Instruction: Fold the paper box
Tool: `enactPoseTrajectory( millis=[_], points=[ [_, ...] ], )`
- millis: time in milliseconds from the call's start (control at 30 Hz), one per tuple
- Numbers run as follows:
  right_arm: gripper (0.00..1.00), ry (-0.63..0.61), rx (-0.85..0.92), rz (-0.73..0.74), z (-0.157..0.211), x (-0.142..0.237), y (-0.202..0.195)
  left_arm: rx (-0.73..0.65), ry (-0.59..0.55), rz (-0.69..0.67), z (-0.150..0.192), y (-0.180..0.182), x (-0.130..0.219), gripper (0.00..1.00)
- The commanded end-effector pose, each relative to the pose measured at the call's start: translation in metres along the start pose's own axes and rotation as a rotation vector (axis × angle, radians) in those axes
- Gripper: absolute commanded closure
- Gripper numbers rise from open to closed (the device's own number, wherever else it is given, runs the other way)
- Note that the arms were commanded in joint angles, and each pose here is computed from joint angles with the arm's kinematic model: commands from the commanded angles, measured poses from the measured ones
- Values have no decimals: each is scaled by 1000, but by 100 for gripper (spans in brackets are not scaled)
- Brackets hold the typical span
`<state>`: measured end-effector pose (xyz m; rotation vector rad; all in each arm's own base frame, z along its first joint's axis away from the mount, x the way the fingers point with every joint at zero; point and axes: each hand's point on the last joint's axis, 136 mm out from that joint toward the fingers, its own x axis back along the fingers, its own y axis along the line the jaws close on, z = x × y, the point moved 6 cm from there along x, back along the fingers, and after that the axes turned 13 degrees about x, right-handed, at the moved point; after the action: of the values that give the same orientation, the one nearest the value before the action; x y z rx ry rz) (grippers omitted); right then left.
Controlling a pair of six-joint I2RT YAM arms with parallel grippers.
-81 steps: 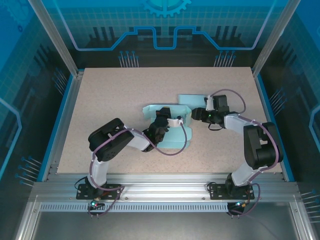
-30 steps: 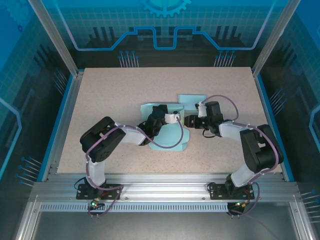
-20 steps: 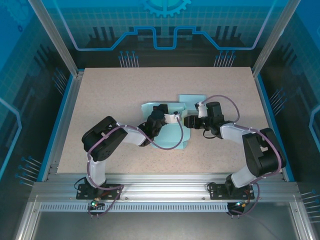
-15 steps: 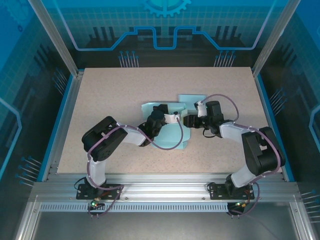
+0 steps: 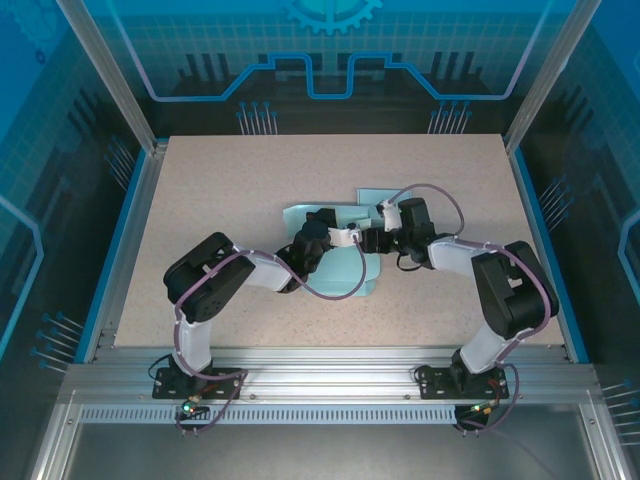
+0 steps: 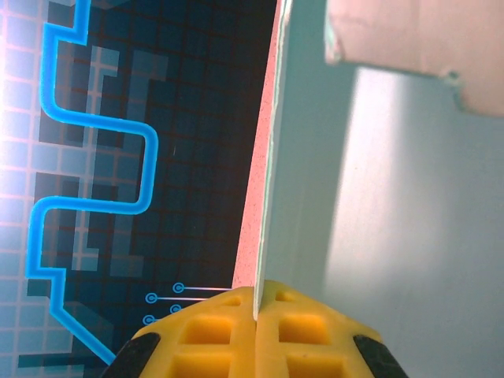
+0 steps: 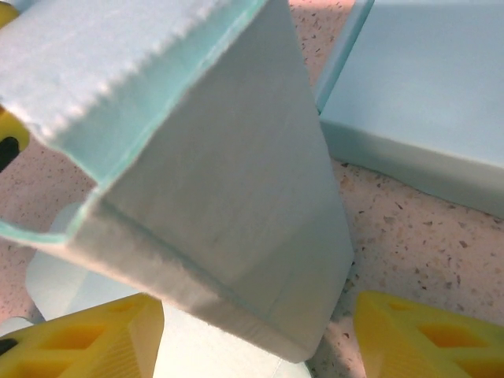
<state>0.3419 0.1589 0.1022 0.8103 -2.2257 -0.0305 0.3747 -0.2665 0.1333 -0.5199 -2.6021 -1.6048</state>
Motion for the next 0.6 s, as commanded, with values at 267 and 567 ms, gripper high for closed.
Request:
enactPoseTrajectory(
  millis=[267,567],
  points=[
    [45,-15,55,140,-8,-12,-11,-28,-52,34,-11,-16,4,96],
    [53,-87,74,184,-12,-10,-13,-46,-64,29,-17,-22,9,96]
  ],
)
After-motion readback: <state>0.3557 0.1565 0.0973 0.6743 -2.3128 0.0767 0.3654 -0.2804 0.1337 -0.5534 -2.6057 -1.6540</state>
